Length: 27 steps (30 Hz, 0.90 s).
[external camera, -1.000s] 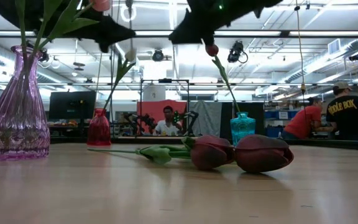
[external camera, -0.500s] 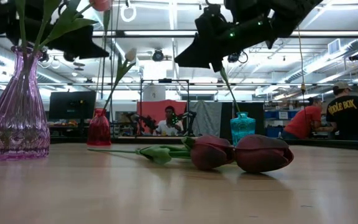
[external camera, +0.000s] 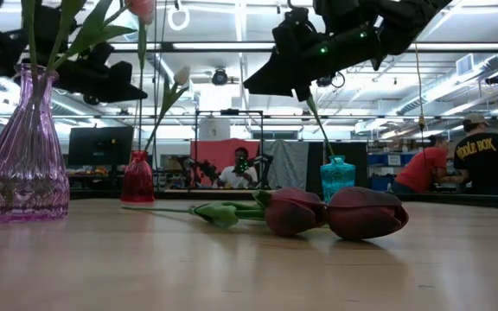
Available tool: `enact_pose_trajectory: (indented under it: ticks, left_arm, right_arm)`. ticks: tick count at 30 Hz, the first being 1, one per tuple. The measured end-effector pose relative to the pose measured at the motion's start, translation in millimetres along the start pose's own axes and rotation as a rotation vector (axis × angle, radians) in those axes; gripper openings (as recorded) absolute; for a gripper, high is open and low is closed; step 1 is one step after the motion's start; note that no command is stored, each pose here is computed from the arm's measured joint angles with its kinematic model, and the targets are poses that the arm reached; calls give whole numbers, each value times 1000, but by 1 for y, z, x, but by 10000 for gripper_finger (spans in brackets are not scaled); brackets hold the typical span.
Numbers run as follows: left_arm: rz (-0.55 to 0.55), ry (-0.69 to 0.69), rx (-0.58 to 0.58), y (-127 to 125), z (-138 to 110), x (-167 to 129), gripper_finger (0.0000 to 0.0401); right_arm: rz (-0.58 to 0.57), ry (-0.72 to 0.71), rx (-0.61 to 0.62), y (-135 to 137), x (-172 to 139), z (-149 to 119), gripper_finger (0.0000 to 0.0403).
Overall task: Sort flowers into vase by color
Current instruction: Put the white flower into the red vase, then put the right red flower into the red vase
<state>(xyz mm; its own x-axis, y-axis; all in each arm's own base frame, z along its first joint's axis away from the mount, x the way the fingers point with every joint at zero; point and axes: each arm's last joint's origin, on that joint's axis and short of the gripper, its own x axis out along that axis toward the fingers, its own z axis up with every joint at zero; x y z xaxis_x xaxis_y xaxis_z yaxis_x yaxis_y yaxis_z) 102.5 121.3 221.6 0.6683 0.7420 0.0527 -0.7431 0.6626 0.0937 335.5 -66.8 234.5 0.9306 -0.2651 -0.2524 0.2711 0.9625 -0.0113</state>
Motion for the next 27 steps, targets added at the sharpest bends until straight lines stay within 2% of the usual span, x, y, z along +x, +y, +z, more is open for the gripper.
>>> enact_pose_trajectory:
  ticks: [4, 7, 14, 19, 27]
  left_arm:
    - [-1, 26, -36, 0, -12, 5, 7]
    - [13, 77, -51, 0, -20, 8, 23]
    - [-18, 121, -54, -1, -25, 8, 141]
    - [-19, 164, -54, -1, -25, 0, 197]
    - [-62, 193, -55, -8, -20, -23, 202]
  right_arm:
    - [0, 0, 16, 0, 0, 0, 143]
    - [0, -1, 23, 0, 0, 0, 143]
    - [3, 28, 54, 0, 0, -3, 143]
    - [4, 208, 117, 6, -3, -20, 143]
    - [46, 440, 198, 40, -9, -41, 143]
